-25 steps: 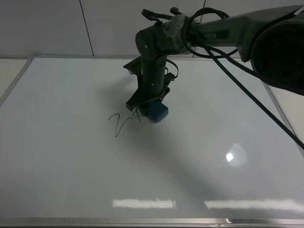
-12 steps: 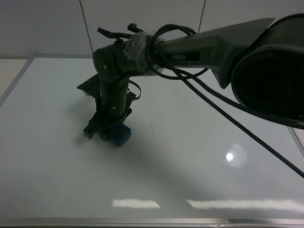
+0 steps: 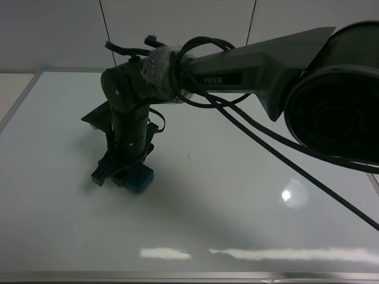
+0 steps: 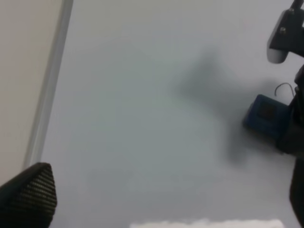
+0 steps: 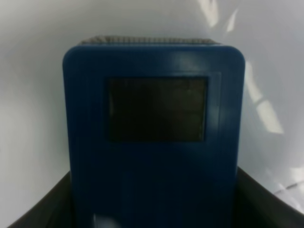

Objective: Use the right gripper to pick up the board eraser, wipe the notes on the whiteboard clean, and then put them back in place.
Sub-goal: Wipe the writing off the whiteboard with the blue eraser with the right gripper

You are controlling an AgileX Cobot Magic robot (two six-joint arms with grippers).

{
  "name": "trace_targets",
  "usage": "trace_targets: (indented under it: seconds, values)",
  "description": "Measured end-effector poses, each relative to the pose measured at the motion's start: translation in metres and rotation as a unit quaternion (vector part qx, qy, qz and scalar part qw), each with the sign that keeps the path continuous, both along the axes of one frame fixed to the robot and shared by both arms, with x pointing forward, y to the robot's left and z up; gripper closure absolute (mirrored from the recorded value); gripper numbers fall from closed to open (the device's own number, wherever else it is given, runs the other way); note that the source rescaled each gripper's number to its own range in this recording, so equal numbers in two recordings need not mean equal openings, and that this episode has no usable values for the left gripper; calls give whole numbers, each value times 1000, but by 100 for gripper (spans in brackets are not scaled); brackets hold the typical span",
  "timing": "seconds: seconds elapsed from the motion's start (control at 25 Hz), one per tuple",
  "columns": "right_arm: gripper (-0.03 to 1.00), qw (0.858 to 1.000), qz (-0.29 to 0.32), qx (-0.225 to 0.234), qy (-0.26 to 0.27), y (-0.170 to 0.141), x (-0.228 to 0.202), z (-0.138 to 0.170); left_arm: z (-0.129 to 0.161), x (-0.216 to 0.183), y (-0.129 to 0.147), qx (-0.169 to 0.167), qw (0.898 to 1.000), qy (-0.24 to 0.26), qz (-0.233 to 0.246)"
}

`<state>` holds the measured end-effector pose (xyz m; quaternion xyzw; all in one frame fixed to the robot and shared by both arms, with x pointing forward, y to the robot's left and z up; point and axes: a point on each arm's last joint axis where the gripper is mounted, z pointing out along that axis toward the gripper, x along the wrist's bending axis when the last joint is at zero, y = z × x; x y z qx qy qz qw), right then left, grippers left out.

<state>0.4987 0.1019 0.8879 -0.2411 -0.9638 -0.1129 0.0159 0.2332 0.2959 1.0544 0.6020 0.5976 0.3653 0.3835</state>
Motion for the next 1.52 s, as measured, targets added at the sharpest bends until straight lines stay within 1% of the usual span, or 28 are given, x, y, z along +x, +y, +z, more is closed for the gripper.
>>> trace_targets:
  seconds: [0.08, 0.16, 0.32, 0.44, 0.48, 0.6, 0.72, 0.84, 0.88, 1.04, 1.2, 1.28, 1.52]
  values:
    - [96, 1000, 2, -14, 4, -4, -2, 4, 0, 0, 0, 0, 1000, 0, 0]
    - [96, 1000, -4, -22, 0, -7, -3, 14, 0, 0, 0, 0, 1000, 0, 0]
    - [96, 999, -12, -39, -8, -15, -3, 51, 0, 0, 0, 0, 1000, 0, 0]
    - [96, 998, -19, -56, -16, -22, 8, 75, 0, 0, 0, 0, 1000, 0, 0]
    - [96, 998, -24, -56, -21, -24, 14, 80, 0, 0, 0, 0, 1000, 0, 0]
    - [96, 997, -41, -30, -52, -25, 36, 100, 0, 0, 0, 0, 1000, 0, 0]
    - [96, 996, -54, -13, -67, -24, 53, 106, 0, 0, 0, 0, 1000, 0, 0]
    - [96, 996, -62, -18, -61, -23, 64, 91, 0, 0, 0, 0, 1000, 0, 0]
    - [96, 996, -64, -21, -51, -23, 66, 83, 0, 0, 0, 0, 1000, 0, 0]
    - [96, 997, -62, -44, -28, -21, 71, 53, 0, 0, 0, 0, 1000, 0, 0]
    - [96, 996, -60, -58, -16, -22, 75, 31, 0, 0, 0, 0, 1000, 0, 0]
    - [96, 996, -62, -60, -15, -22, 79, 25, 0, 0, 0, 0, 1000, 0, 0]
    - [96, 996, -79, -45, -24, -19, 86, 6, 0, 0, 0, 0, 1000, 0, 0]
